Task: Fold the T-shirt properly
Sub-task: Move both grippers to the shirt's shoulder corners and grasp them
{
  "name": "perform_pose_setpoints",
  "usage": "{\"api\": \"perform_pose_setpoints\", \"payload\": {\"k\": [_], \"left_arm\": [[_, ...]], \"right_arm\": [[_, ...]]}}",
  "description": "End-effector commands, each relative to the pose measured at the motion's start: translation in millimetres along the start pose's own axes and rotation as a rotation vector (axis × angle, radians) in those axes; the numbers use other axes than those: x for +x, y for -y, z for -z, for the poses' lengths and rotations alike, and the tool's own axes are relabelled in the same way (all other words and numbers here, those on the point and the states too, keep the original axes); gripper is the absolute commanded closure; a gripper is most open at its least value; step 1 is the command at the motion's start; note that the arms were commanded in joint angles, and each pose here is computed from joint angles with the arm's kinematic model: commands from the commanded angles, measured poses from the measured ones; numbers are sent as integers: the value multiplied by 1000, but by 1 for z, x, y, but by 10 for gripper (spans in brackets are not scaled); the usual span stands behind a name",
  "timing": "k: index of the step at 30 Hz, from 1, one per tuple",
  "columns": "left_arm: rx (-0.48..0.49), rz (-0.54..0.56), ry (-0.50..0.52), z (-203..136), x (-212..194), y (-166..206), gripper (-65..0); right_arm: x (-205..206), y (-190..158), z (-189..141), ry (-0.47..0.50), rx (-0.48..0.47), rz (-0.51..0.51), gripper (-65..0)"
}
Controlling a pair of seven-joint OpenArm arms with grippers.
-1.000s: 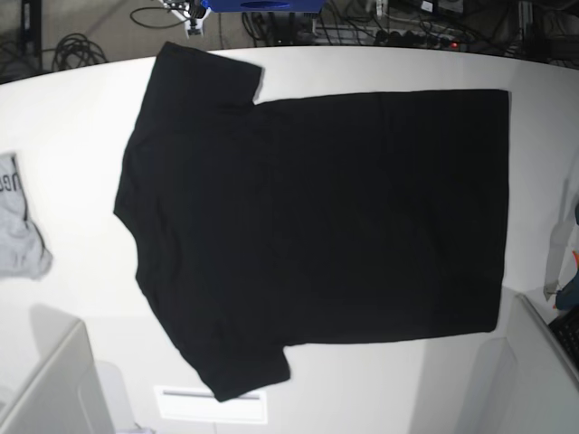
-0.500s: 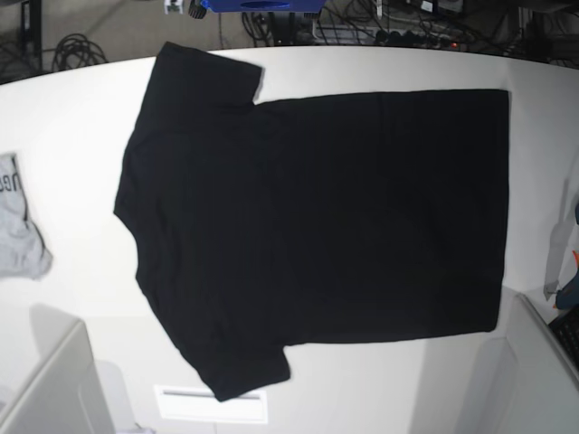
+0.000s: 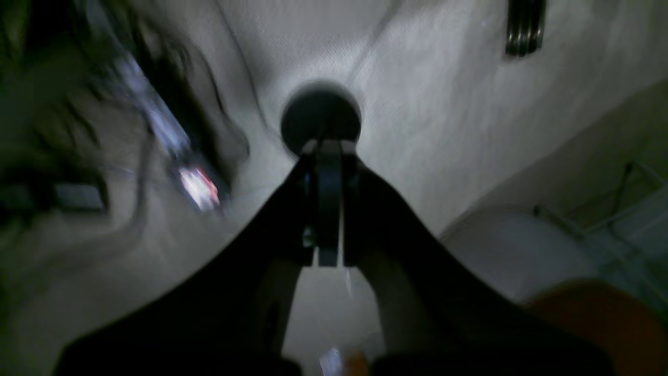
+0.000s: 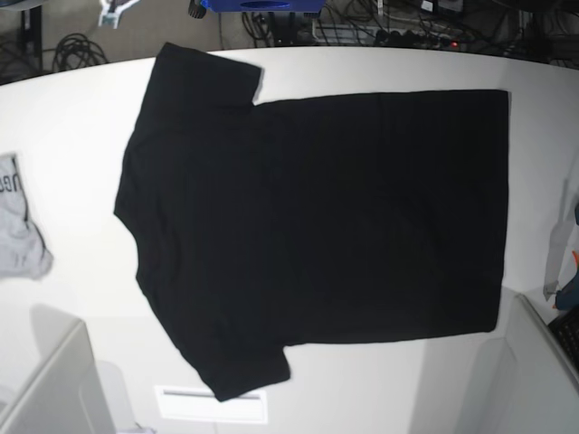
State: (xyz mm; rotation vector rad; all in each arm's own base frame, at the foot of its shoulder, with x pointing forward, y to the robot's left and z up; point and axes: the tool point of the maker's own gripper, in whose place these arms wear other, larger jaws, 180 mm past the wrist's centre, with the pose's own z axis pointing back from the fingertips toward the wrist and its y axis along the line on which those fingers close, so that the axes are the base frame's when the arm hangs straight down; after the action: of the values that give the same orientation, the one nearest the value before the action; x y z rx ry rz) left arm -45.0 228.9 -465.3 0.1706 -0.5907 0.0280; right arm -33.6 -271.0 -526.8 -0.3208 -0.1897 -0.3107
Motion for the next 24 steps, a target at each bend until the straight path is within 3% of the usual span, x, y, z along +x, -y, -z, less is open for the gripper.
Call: {"api": "perform_pose_setpoints", "payload": {"k": [1,7,11,15,18,19,20,22,24], "left_arm": [[-16,-4,30,-11,13,-5,0],[-109,-87,247,-36,113,-6,0],[-70,-68,357,-39,154,-22,0],[-3,-64,405,-34,169,-45,0],[75,-69,435,-35,176,-69,0],[104,-76,441,-37,177,-77,0],[138,-87,452,-38,178,-85,-46],[201,-111,467,-40,178,-101,-207],[241,-123,460,-38,173,-112,-258]], "right_arm": [[22,23,-8,54,-51,2,0],[111,52,-64,298,-133,83,0],[171,38,-111,498,-105,121,0],[202,-19,-124,583,187,96,0],[200,-57,-131,538,416,104,0],[199,-66,-133,522,471,112,-60],[195,-74,-134,492,523,114,-150],[193,-85,-135,463,612,129,-284],[190,-88,-131,445,648,153,-335]]}}
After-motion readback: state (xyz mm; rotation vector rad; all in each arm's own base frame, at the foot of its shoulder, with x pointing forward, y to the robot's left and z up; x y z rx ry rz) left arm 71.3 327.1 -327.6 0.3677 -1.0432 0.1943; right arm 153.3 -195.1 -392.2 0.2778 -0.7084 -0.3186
